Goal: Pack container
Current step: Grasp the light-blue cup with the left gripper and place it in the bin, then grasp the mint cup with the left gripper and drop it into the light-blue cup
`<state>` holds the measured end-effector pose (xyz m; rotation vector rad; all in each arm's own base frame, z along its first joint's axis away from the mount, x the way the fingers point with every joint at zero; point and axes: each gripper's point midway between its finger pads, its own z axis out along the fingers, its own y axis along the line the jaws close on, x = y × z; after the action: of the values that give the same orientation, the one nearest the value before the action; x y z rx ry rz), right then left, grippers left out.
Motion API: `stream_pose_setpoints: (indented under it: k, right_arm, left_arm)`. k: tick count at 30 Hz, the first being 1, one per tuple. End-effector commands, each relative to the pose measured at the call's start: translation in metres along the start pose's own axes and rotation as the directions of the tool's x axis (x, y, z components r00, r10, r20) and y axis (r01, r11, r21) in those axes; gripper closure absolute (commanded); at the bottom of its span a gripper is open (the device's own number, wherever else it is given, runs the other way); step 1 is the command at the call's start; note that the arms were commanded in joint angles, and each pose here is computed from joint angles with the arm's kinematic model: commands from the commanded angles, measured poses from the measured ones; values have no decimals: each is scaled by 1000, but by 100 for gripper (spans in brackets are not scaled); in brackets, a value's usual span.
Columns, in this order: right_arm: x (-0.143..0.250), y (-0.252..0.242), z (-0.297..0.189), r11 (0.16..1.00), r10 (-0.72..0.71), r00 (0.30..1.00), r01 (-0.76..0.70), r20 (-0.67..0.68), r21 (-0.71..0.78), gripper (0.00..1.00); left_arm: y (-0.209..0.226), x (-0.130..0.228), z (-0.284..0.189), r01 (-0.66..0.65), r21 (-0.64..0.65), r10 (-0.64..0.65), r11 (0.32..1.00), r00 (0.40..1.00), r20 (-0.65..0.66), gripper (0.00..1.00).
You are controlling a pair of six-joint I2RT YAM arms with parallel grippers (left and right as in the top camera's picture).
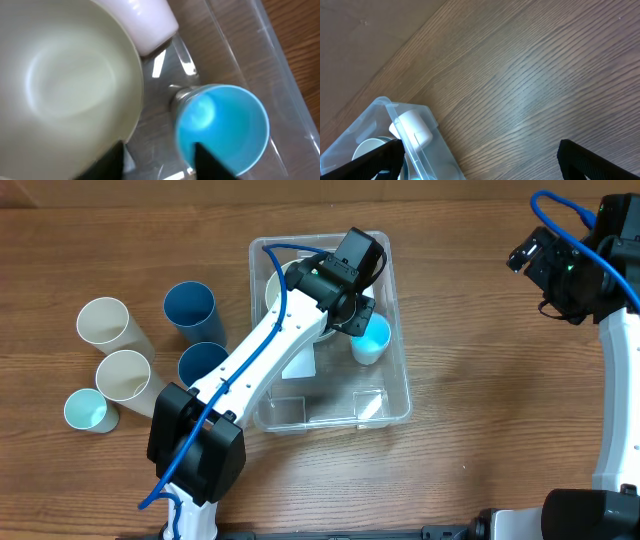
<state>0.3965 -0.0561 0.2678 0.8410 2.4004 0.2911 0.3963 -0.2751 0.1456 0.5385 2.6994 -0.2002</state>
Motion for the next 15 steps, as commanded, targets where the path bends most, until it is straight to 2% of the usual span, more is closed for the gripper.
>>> stream_pose_setpoints:
  k: [1,3,5,7,8,9,11,14,15]
  right_arm:
    - [-3,4,-4,1000,2,1000,-2,14,-14,0]
    - [-3,4,-4,1000,2,1000,-2,14,-14,0]
    - [-3,4,-4,1000,2,1000,-2,14,-14,0]
    - [-3,3,-4,1000,2,1000,-2,15,-14,0]
    - [-3,3,-4,1000,2,1000,-2,15,-14,0]
    - [-3,4,-4,1000,2,1000,-2,14,-14,0]
    - [-3,4,-4,1000,2,1000,-2,14,-14,0]
    - [-3,4,-4,1000,2,1000,-2,14,-14,0]
    - [-3,4,-4,1000,2,1000,-2,14,-14,0]
  left_arm:
    - [9,-29,-61,35,10,-36,999,995,93,42]
    - [55,-34,-126,156,-98,-141,983,979,145,42]
    - [97,-24,-168,268,-165,-240,949,956,170,37]
    - [155,10,-206,441,-238,-413,866,897,160,31]
    - [185,30,-220,517,-276,-494,810,856,154,32]
    - [206,41,-228,544,-270,-522,794,839,155,38]
    - [255,68,-247,668,-252,-642,700,743,189,37]
    - [322,127,-267,810,-315,-786,495,572,236,33]
    - [342,154,-270,851,-336,-837,404,492,240,33]
